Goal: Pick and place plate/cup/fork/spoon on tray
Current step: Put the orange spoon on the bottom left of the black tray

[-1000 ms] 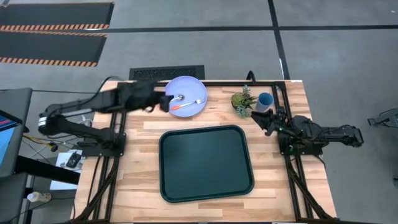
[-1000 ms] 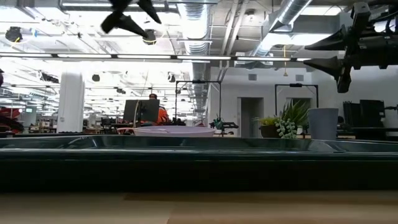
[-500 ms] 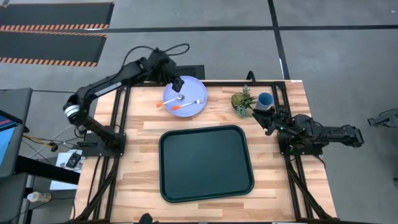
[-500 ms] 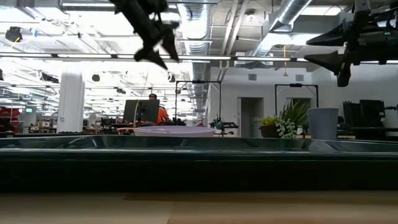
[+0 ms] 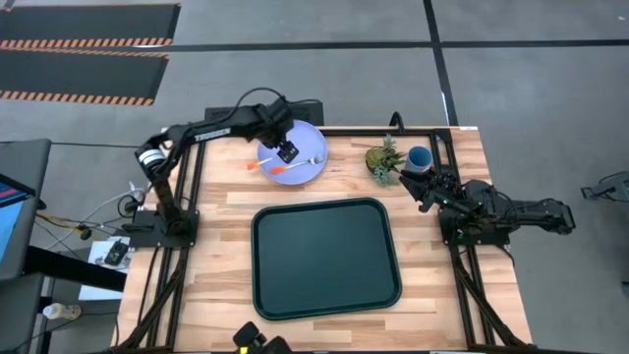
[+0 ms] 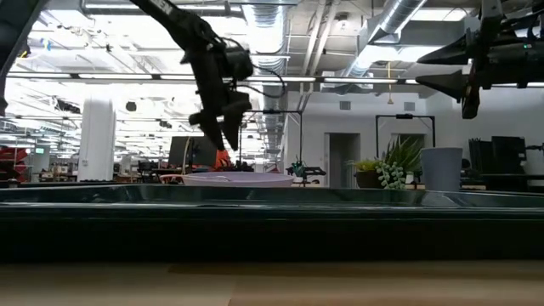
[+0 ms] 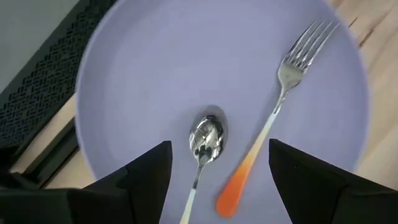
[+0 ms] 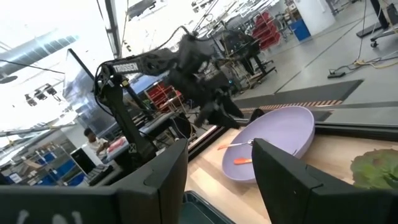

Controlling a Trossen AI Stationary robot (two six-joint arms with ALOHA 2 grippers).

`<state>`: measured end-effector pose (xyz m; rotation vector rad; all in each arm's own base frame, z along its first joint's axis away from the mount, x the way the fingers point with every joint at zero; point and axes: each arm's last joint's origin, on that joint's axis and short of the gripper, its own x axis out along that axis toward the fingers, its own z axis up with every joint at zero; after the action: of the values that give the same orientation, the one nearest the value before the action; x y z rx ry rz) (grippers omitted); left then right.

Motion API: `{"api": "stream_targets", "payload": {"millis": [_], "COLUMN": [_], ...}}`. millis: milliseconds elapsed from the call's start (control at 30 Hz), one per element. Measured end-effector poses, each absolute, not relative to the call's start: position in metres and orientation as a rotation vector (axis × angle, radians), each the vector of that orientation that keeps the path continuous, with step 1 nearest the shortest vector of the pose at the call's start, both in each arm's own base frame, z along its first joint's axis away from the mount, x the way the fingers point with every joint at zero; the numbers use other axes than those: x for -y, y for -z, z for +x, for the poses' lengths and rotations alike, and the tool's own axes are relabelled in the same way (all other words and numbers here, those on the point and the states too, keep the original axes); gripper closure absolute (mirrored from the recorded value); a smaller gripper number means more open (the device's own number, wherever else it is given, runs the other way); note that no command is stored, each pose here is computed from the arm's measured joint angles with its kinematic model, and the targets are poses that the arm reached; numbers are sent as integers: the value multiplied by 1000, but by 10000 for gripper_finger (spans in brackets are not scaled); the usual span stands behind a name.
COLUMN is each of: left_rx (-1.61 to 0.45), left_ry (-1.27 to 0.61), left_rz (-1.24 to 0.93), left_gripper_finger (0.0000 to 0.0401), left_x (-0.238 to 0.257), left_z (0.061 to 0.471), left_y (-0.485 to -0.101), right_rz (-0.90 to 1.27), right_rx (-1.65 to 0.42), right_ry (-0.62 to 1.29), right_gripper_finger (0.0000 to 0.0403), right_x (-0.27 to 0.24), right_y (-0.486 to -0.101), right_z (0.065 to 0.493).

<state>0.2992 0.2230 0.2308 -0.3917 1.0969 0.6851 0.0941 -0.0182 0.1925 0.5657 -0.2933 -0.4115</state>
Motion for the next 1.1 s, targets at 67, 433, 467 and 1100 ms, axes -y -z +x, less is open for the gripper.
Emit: {"api": "stream_targets", "payload": {"millis": [67, 433, 467, 1100], "left_rx": [-1123, -1275, -1282, -1349], "left_ry": [-701, -730, -730, -774], "left_rz": [-378, -360, -362, -300], "left_gripper_finger": [149, 150, 150, 223], "left_x": [-225, -223, -223, -215], "left_z": [301, 291, 289, 281], "left_y": [-223, -197, -194, -171], "right_rz": [568, 565, 565, 559], "right_rx": [294, 285, 280, 249], "right_ry": [411, 413, 415, 425], "right_gripper_finger": [200, 204, 204, 214], "right_x": [18, 18, 18, 18], "right_y": [-192, -192, -191, -189], "right_z": [94, 94, 94, 95]}}
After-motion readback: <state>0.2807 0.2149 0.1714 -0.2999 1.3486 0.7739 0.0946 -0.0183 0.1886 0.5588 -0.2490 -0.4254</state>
